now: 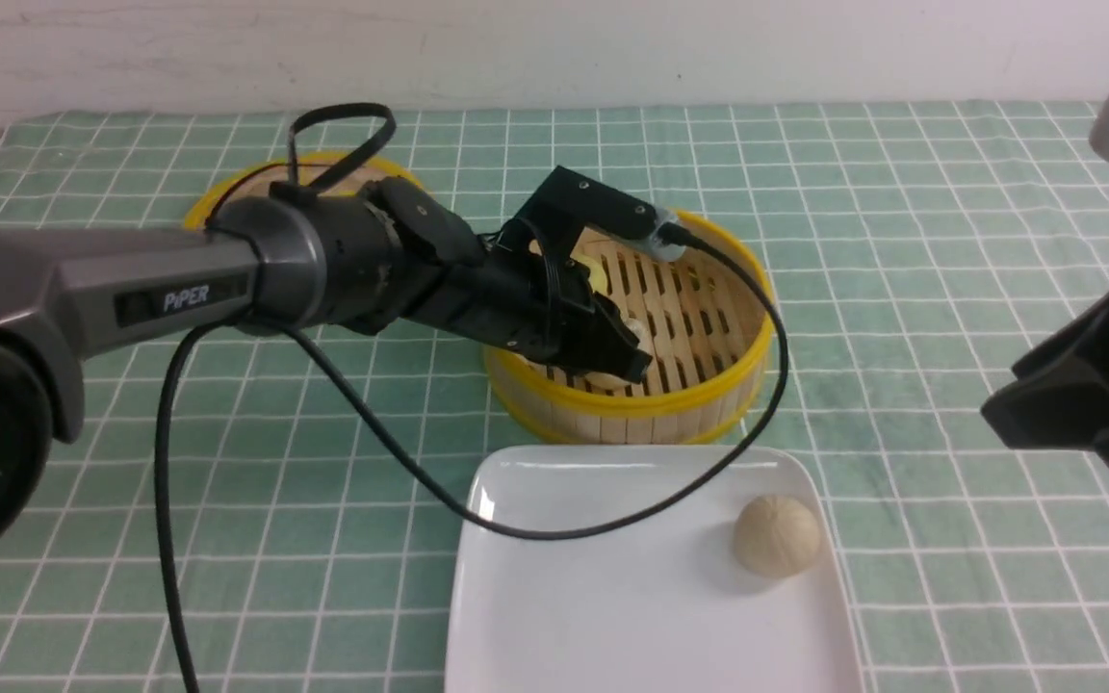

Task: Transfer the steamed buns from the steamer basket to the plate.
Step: Use the left arm to grab the steamed stuffed bun that is closest to it, then use the left arm to put the steamed stuffed bun into the plate

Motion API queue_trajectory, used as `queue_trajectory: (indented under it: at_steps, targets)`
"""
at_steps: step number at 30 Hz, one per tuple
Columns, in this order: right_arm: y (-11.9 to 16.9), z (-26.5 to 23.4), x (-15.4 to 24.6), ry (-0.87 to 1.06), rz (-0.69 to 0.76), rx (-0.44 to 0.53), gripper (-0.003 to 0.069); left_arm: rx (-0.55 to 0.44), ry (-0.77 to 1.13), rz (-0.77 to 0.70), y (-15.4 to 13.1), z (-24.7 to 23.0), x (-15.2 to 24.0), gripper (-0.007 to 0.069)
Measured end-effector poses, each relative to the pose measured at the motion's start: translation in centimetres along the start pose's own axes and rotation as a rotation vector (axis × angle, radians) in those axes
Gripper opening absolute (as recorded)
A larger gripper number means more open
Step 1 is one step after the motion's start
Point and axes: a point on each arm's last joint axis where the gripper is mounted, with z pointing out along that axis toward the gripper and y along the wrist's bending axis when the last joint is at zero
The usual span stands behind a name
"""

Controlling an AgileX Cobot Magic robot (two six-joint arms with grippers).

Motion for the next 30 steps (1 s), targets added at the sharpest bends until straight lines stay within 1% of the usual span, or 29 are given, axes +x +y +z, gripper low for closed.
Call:
queue_trajectory:
  at_steps: [2,5,10,13,14,15,16,17,21,23,25,27,28,30]
  targets:
    - [0.0,0.0,0.0,0.004,0.000,-0.002,0.0274,-0.001,-0.016,0.000,-0.1,-0.6,-0.5,0.0027]
    - [0.0,0.0,0.1,0.008,0.000,-0.004,0.0274,0.003,-0.063,0.017,-0.7,-2.9,-2.1,0.0027]
    - [0.0,0.0,0.1,0.009,-0.001,-0.001,0.0274,0.005,-0.210,0.078,-2.7,-10.1,-6.1,0.0027]
    - [0.0,0.0,0.1,0.012,-0.005,0.005,0.0274,-0.005,-0.261,0.121,-4.1,-15.0,-7.5,0.0027]
    - [-0.1,0.0,0.1,0.013,-0.005,0.006,0.0274,-0.012,-0.254,0.140,-4.3,-15.8,-7.5,0.0027]
    - [-0.1,0.0,0.1,0.014,-0.006,0.008,0.0274,-0.018,-0.229,0.160,-4.9,-17.7,-7.5,0.0027]
    - [-0.1,0.0,0.1,0.014,-0.007,0.009,0.0274,-0.021,-0.230,0.152,-5.0,-18.2,-7.5,0.0027]
    - [-0.1,0.0,0.1,0.015,-0.007,0.008,0.0274,-0.046,-0.190,0.168,-5.2,-19.6,-7.2,0.0027]
    - [-0.1,0.0,0.1,0.015,-0.007,0.008,0.0274,-0.120,-0.056,0.108,-5.7,-23.2,-5.9,0.0027]
    - [-0.1,0.0,0.1,0.015,-0.007,0.008,0.0274,-0.125,-0.012,0.093,-5.9,-24.0,-5.4,0.0027]
    - [-0.1,0.0,0.1,0.015,-0.007,0.008,0.0274,-0.096,0.036,0.086,-6.3,-24.3,-4.9,0.0027]
    - [-0.1,0.0,0.1,0.014,-0.006,0.007,0.0274,-0.036,0.067,0.084,-6.7,-23.8,-4.3,0.0027]
    - [-0.1,0.0,0.1,0.014,-0.006,0.007,0.0274,0.021,0.078,0.074,-7.1,-23.1,-3.8,0.0027]
    - [-0.1,0.0,0.1,0.014,-0.006,0.007,0.0274,0.092,0.101,0.065,-7.3,-21.6,-2.9,0.0027]
